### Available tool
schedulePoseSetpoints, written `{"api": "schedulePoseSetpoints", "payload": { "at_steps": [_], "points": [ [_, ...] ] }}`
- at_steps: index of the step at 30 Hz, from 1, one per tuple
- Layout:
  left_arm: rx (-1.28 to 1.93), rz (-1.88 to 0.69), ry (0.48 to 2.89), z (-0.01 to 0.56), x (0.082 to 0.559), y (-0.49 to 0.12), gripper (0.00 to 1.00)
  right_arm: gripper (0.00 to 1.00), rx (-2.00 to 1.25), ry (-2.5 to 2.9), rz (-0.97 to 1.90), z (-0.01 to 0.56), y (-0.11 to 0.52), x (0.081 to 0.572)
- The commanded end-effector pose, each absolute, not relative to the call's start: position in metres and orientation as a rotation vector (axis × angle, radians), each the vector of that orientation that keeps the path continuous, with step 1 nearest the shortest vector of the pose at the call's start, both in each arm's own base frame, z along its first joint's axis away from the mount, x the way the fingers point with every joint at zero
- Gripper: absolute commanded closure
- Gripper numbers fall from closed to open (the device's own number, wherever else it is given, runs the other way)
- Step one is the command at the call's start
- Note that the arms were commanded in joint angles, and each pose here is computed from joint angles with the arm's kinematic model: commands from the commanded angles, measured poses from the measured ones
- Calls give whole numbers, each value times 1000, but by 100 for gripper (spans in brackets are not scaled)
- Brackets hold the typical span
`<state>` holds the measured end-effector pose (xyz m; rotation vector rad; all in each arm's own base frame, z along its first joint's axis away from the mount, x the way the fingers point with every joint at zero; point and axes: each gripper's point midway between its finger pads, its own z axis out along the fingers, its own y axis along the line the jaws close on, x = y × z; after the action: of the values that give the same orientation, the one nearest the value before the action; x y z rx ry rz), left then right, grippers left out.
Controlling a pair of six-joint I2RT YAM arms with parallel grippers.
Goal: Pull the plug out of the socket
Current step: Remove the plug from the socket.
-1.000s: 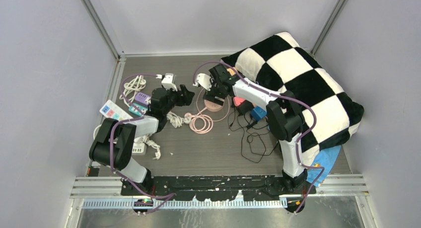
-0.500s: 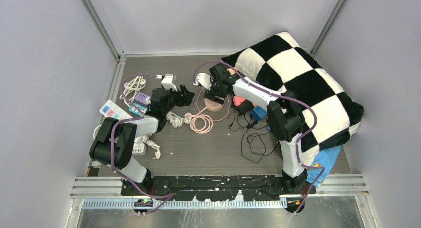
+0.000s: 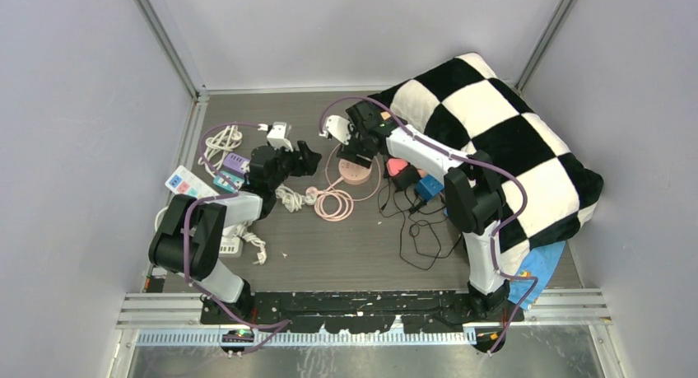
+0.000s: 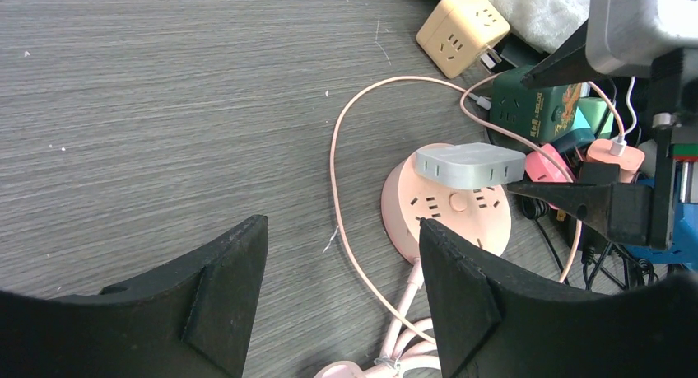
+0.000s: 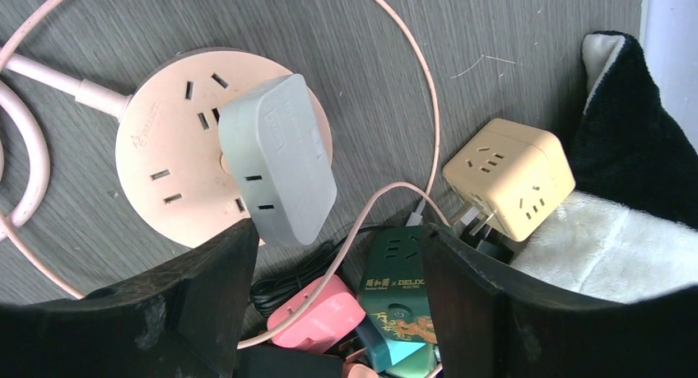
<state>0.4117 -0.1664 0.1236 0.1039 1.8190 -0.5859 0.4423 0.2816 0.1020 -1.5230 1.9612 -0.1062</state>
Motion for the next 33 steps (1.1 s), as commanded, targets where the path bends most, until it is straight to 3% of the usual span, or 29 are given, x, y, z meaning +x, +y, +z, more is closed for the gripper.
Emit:
{"api": "schedulePoseSetpoints", "payload": {
  "at_steps": [1, 25, 33],
  "points": [
    [122, -583, 1760, 135, 417, -166, 32, 25, -1435, 1877, -124, 153, 287, 457],
    [122, -584, 1762, 134, 417, -165, 32, 27, -1535, 1893, 81, 140, 309, 445],
    [124, -590, 1762, 134, 417, -166, 32, 15, -1565, 1898, 108, 137, 309, 440]
  ]
}}
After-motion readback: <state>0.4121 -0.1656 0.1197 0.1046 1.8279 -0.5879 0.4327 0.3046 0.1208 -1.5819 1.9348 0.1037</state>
